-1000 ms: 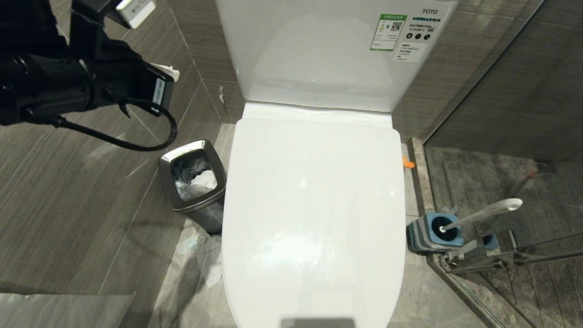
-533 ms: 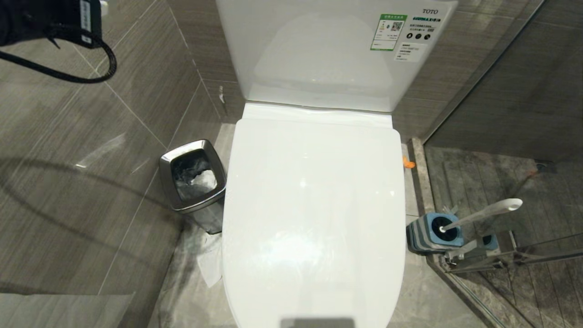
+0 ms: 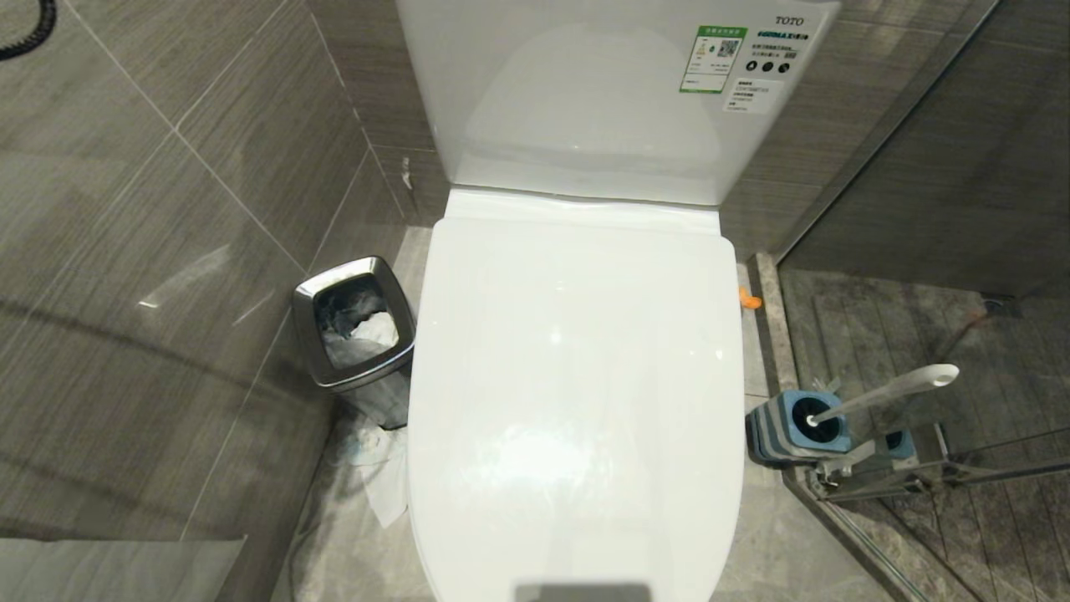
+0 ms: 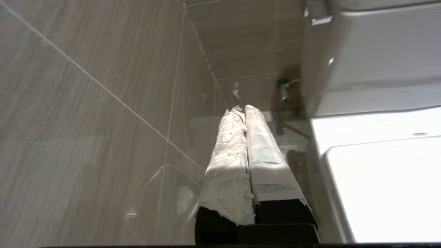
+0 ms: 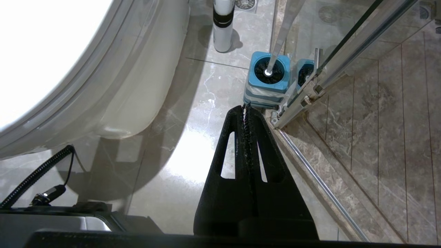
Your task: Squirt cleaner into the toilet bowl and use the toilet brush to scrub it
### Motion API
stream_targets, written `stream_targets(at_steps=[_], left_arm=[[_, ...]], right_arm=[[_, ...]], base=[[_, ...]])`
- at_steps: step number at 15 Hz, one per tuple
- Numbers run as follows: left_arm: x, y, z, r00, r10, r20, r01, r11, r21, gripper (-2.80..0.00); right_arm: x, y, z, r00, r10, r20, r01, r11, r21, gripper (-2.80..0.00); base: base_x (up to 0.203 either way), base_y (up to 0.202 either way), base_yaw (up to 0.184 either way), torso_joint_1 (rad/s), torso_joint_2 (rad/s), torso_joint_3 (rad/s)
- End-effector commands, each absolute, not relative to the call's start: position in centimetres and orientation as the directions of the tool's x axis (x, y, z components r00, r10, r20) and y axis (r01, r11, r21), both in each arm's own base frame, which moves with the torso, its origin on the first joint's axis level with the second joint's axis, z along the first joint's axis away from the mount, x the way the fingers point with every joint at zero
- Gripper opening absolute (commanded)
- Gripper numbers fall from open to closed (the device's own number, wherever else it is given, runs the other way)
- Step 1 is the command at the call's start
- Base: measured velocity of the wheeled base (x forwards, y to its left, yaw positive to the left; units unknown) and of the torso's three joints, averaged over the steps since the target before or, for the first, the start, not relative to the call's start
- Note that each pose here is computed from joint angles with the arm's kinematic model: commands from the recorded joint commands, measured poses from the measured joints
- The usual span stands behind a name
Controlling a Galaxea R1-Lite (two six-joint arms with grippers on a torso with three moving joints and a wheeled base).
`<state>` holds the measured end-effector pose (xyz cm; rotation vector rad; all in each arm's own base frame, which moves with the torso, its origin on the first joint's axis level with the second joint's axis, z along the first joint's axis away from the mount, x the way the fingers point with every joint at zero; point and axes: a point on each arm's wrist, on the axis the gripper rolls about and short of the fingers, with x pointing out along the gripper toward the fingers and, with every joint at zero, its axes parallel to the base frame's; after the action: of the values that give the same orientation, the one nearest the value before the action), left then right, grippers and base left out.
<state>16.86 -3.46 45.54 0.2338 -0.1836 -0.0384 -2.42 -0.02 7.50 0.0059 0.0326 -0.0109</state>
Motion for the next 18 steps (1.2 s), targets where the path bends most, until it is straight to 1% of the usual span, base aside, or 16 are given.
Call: stream_targets(at_steps=[1, 5, 9, 11, 15, 18], left_arm=[[12.6, -2.6, 46.6, 0.969, -0.065, 0.238, 0.02, 0.983, 0.184, -2.8], [8.7, -1.7, 47.4, 0.95, -0.061, 0.305, 0.035, 0.995, 0.09, -2.8], [5.0, -0.8, 48.1, 0.922, -0.055, 0.383, 0.031, 0.997, 0.068, -2.8], [2.0, -0.1, 48.2, 0.9, -0.04, 0.434, 0.016, 0.998, 0.057, -2.8], [-5.1, 1.3, 47.2, 0.851, 0.001, 0.524, -0.024, 0.999, 0.036, -2.8], [-8.6, 1.6, 45.8, 0.827, 0.037, 0.562, -0.052, 0.999, 0.011, -2.8]], right_arm=[[-2.4, 0.0, 7.5, 0.999, -0.011, -0.034, 0.011, 1.0, 0.006, -2.8], [-2.4, 0.0, 7.5, 0.999, -0.011, -0.034, 0.011, 1.0, 0.006, -2.8], [-2.4, 0.0, 7.5, 0.999, -0.011, -0.034, 0.011, 1.0, 0.006, -2.8], [-2.4, 0.0, 7.5, 0.999, -0.011, -0.034, 0.011, 1.0, 0.006, -2.8], [-2.4, 0.0, 7.5, 0.999, -0.011, -0.034, 0.011, 1.0, 0.006, -2.8], [-2.4, 0.0, 7.5, 0.999, -0.011, -0.034, 0.011, 1.0, 0.006, -2.8]], base=[[0.0, 0.0, 0.0, 0.0, 0.0, 0.0], [0.0, 0.0, 0.0, 0.0, 0.0, 0.0], [0.0, 0.0, 0.0, 0.0, 0.0, 0.0], [0.0, 0.0, 0.0, 0.0, 0.0, 0.0], [0.0, 0.0, 0.0, 0.0, 0.0, 0.0], [0.0, 0.0, 0.0, 0.0, 0.0, 0.0]])
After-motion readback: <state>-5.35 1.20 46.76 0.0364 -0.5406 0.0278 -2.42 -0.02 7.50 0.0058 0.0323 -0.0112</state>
